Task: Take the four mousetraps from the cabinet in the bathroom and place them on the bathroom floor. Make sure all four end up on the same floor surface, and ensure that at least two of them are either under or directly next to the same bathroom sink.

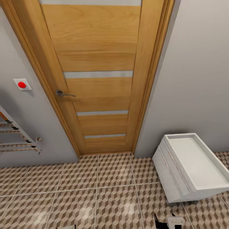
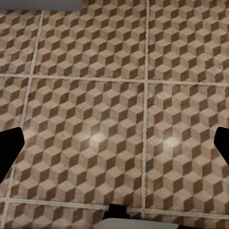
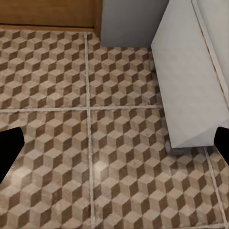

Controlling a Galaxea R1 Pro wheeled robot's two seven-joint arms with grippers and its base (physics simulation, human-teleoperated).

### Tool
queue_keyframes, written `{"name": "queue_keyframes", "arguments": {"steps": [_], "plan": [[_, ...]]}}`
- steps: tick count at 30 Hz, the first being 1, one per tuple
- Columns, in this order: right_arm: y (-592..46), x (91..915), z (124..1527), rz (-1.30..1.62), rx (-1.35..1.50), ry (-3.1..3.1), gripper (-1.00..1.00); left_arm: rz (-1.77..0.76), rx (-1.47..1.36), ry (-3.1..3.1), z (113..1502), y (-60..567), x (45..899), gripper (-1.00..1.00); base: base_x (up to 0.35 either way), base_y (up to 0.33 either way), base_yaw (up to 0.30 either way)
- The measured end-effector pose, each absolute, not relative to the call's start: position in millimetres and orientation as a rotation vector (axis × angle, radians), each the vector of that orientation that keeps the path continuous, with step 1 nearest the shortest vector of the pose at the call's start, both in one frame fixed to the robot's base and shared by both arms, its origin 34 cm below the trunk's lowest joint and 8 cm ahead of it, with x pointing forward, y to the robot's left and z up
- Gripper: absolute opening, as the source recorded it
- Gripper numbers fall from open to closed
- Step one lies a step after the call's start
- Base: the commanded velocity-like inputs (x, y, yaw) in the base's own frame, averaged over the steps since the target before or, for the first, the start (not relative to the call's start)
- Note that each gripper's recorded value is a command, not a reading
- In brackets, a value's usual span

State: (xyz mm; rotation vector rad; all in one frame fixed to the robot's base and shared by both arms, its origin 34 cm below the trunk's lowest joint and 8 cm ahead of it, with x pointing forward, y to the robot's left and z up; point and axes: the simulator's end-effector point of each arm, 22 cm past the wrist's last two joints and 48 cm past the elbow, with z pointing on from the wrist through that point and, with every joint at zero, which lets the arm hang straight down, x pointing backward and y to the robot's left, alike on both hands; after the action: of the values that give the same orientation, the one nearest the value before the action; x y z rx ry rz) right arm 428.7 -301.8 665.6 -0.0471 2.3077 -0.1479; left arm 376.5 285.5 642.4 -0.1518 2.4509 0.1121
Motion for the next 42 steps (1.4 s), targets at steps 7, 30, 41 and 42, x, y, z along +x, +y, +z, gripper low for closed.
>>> {"name": "queue_keyframes", "arguments": {"steps": [7, 30, 41, 42], "plan": [[-301.8, 428.7, 665.6, -0.148, -0.047, 2.308, 1.0, 0.112, -0.152, 2.452, 642.3, 285.5, 376.3, 1.0, 0.0, 0.0, 0.288], [-301.9, 428.7, 665.6, -0.148, -0.047, 2.308, 1.0, 0.112, -0.152, 2.452, 642.3, 285.5, 376.3, 1.0, 0.0, 0.0, 0.288], [-301.8, 428.7, 665.6, -0.148, -0.047, 2.308, 1.0, 0.112, -0.152, 2.452, 642.3, 285.5, 376.4, 1.0, 0.0, 0.0, 0.288], [-301.8, 428.7, 665.6, -0.148, -0.047, 2.308, 1.0, 0.112, -0.152, 2.452, 642.3, 285.5, 376.3, 1.0, 0.0, 0.0, 0.288]]}}
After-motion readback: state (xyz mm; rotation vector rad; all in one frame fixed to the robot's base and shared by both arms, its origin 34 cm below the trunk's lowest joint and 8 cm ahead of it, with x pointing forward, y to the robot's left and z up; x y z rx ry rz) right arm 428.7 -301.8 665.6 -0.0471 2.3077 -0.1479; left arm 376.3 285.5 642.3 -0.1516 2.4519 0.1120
